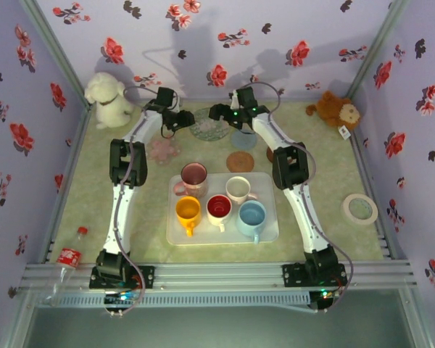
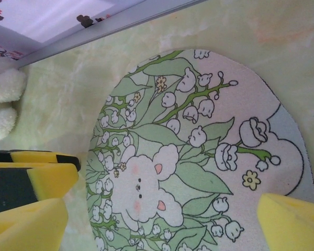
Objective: Place the cup by the coaster
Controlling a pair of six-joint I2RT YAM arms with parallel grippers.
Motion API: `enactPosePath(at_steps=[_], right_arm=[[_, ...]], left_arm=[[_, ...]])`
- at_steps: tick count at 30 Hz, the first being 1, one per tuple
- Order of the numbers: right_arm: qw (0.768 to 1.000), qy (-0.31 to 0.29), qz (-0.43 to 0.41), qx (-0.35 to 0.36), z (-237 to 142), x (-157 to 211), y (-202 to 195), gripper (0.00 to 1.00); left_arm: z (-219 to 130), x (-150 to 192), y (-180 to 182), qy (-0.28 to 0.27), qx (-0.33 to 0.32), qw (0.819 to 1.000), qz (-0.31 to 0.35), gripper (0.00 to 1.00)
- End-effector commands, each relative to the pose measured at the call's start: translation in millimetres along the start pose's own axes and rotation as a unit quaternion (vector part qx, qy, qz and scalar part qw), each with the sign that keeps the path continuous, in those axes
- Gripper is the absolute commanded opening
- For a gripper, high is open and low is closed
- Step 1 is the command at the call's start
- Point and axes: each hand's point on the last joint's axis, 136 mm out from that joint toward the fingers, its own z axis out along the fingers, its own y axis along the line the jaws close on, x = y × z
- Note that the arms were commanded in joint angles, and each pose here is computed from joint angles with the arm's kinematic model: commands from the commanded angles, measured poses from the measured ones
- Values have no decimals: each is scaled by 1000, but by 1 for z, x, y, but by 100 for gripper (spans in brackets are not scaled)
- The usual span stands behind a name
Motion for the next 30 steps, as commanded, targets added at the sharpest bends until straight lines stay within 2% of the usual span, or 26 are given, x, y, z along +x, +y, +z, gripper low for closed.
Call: enactPosePath(at_steps=[1, 7, 16, 20, 24, 30], right_arm=[[995, 60, 6, 73, 10, 50, -17, 95], [983, 4, -68, 168, -11, 16, -32, 95], [958, -30, -105, 265, -25, -3, -62, 96], [965, -26, -105, 239, -19, -4, -57, 99], [984, 9, -67, 166, 1, 15, -45, 99], [993, 39, -42, 107, 22, 36, -30, 99]], left_arm=[[38, 44, -5, 59, 23, 998, -5, 49], [23, 40, -12, 57, 19, 998, -2, 49], [11, 36, -13, 43, -27, 998, 32, 51], [12, 35, -15, 40, -26, 998, 39, 51], [19, 39, -16, 46, -22, 998, 37, 52], [27, 54, -30, 68, -3, 996, 60, 52]])
